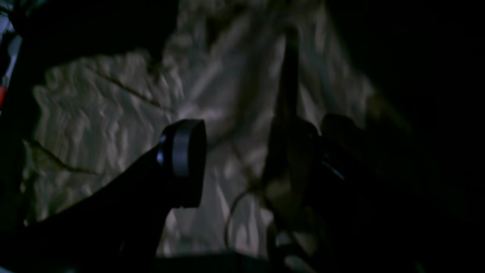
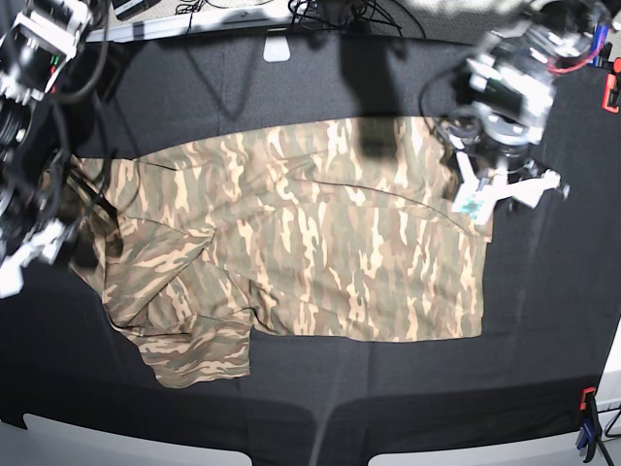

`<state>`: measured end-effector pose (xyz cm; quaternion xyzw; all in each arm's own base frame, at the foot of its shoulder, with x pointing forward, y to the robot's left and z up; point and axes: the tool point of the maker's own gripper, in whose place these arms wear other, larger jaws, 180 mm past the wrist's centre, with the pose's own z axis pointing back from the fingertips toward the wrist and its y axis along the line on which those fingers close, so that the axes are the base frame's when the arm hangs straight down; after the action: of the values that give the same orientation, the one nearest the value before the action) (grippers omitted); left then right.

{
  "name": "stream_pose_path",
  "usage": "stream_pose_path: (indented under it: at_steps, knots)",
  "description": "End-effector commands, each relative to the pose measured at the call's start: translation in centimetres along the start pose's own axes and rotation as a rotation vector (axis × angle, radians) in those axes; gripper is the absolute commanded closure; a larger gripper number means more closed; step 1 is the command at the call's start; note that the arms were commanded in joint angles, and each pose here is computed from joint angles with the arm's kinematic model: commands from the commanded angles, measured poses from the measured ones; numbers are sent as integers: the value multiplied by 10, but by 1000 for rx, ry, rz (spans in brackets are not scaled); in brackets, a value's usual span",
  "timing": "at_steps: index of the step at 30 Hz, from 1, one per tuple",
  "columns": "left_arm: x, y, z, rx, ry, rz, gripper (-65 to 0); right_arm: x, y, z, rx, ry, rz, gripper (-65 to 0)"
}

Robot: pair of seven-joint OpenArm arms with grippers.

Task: Layout the t-shirt on the table in an organized manner, then fold the t-shirt properly
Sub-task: 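Move both grippers to the shirt's side edges near the collar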

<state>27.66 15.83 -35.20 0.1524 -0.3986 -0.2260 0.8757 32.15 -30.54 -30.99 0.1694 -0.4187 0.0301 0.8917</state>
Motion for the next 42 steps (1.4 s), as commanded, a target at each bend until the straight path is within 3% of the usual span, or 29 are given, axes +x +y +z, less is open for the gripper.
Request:
stream_pose_path:
  at_steps: [1, 6, 11, 17, 21, 23, 28, 31, 35, 42]
  knots:
    - [11, 17, 0, 25, -42, 28, -316, 16, -2, 10, -8, -45, 34, -324]
    - [-8, 35, 0, -117, 43, 204, -316, 3, -7, 25, -46, -33, 39, -324]
    - [-15, 29, 26, -415, 31, 362, -316, 17, -18, 49, -111, -97, 52, -324]
    - [-42, 48, 28, -513, 19, 588, -316, 20, -22, 65, -151, -120, 68, -324]
    - [-72, 33, 13, -603, 42, 828, -316, 3, -20, 68, -158, -75, 76, -324]
    - [-82, 22, 4, -637, 48, 899, -316, -3, -18, 70, -158, -59, 81, -324]
    - [-86, 3, 0, -716, 60, 975, -316, -4, -17, 72, -160, -54, 91, -324]
    - [-75, 0, 5, -764, 9, 985, -316, -4, -16, 72, -160, -54, 92, -324]
    - [-74, -8, 11, -821, 34, 997, -316, -4, -16, 72, -160, -54, 92, -324]
    - [-68, -11, 15, -849, -4, 984, -316, -4, -16, 72, -160, -54, 92, -324]
